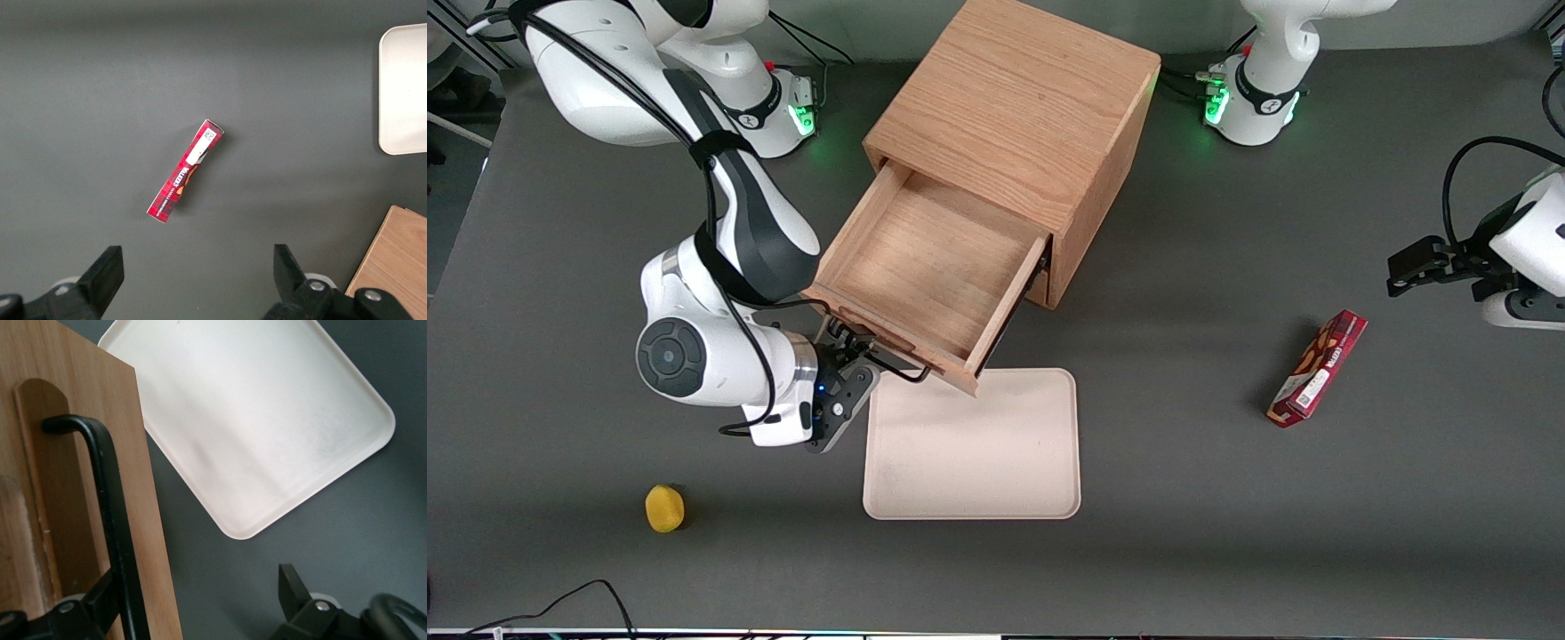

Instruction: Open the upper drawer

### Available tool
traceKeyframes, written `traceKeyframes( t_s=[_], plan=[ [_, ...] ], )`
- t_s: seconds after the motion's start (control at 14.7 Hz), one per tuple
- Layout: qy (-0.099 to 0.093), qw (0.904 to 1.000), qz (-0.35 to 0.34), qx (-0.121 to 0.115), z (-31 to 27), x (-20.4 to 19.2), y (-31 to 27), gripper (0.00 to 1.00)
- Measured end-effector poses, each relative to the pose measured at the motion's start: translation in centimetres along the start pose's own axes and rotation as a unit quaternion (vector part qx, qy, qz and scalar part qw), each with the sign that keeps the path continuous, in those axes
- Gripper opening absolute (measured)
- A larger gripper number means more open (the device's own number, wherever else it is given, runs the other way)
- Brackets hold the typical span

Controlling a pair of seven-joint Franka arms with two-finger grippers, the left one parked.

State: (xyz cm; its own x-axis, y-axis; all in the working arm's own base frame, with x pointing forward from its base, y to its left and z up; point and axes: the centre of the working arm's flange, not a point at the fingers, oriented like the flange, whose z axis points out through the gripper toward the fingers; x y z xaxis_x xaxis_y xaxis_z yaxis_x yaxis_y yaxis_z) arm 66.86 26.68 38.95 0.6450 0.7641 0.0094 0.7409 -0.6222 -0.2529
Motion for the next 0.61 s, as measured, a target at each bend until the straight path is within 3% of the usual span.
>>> traceKeyframes(
  t_s=[0.61],
  plan=[
    [0.018,0.9998,-0.002,-0.007,-1.7,0.8,0.5,1.00]
  ],
)
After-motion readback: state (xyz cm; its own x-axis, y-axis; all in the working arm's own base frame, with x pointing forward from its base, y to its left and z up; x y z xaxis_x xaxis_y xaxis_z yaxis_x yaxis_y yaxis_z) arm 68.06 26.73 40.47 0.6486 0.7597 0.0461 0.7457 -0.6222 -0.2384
